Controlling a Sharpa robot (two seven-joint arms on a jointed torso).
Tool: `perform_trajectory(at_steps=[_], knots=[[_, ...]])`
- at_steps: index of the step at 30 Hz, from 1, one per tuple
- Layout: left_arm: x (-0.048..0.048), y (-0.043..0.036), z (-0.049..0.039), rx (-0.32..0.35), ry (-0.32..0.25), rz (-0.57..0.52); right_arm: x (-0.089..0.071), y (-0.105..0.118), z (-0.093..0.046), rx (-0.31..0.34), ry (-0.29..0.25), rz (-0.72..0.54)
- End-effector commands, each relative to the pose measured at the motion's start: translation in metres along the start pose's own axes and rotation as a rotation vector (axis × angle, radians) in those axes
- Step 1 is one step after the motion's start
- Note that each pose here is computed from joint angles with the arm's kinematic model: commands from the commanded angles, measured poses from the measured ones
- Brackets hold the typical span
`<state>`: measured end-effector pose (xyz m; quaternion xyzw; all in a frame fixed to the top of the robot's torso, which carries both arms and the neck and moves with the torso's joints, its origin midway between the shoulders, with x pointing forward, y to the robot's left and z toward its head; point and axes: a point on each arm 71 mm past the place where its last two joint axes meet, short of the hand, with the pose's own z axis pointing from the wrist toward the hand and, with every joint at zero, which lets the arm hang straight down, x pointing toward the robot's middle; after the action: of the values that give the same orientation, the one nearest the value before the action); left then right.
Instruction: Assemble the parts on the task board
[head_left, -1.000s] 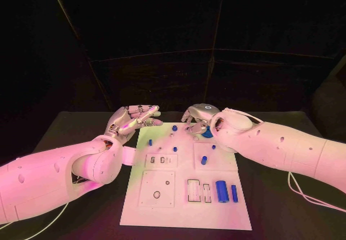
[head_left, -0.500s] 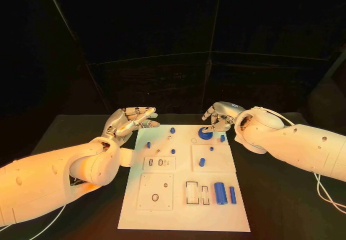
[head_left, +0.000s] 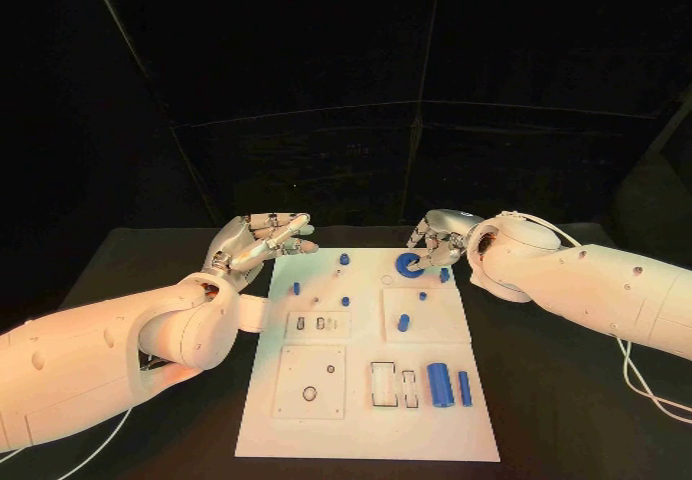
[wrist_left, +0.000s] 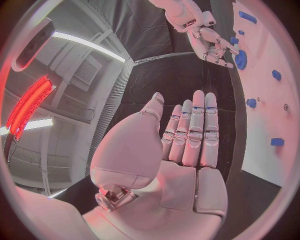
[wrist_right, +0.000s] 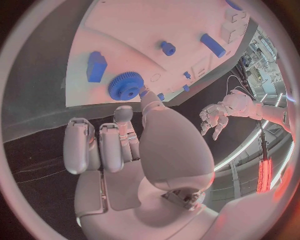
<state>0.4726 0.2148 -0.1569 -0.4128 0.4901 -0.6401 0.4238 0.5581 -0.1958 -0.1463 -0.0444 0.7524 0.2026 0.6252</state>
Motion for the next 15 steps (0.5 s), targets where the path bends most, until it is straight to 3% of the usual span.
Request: perform_trajectory(at_steps=[1, 15], knots=[[0.002, -0.0013, 0.0008, 0.009, 0.017, -0.004, 0.0025, 0.0002, 0.002, 0.009, 0.046, -0.049], [0.0017, -0.0012, 0.0009, 0.009, 0.017, -0.004, 0.0049, 0.0016, 0.0045, 0.008, 0.07, -0.073]])
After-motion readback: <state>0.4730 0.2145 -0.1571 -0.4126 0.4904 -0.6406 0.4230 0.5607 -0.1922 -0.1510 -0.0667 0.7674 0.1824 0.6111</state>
